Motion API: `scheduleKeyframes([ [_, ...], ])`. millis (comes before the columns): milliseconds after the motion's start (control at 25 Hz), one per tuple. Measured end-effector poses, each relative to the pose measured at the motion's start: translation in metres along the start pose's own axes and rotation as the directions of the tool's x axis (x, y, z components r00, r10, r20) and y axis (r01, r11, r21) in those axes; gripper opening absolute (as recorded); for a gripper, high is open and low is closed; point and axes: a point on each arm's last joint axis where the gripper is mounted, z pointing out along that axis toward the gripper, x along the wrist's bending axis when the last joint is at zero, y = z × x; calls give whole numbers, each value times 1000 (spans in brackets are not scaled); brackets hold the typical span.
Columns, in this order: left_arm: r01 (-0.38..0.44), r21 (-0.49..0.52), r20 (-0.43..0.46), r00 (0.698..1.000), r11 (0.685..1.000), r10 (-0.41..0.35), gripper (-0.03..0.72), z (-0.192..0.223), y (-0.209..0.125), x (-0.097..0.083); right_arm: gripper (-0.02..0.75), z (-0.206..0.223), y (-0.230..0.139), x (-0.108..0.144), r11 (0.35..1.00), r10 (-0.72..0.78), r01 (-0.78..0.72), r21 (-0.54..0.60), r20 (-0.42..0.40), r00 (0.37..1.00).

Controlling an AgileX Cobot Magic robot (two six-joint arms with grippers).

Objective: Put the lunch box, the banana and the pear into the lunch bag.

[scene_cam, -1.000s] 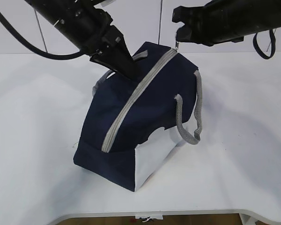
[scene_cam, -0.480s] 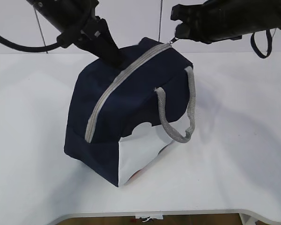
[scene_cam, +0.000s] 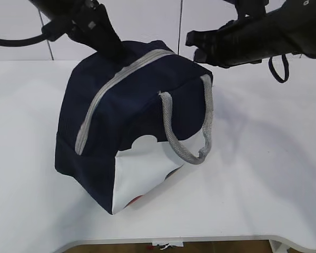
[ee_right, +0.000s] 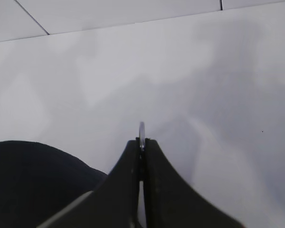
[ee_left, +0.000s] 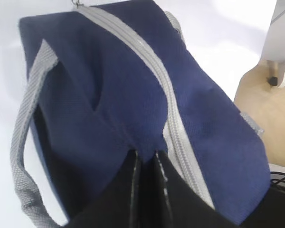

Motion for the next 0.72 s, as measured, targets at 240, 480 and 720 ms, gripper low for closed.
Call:
scheduleKeyframes([
  [240, -20, 1, -17, 1000, 1000, 20, 15, -11, 0, -6, -10, 21, -16, -8, 998, 14, -15, 61, 17, 1000],
  [480, -27, 6, -23, 999, 1000, 27, 15, -14, -1, -7, -10, 41, -35, -15, 988, 59, -62, 145, 21, 998],
  [720, -29, 11, -27, 999, 1000, 30, 15, -14, -1, -7, -10, 43, -37, -16, 985, 71, -73, 155, 22, 997],
])
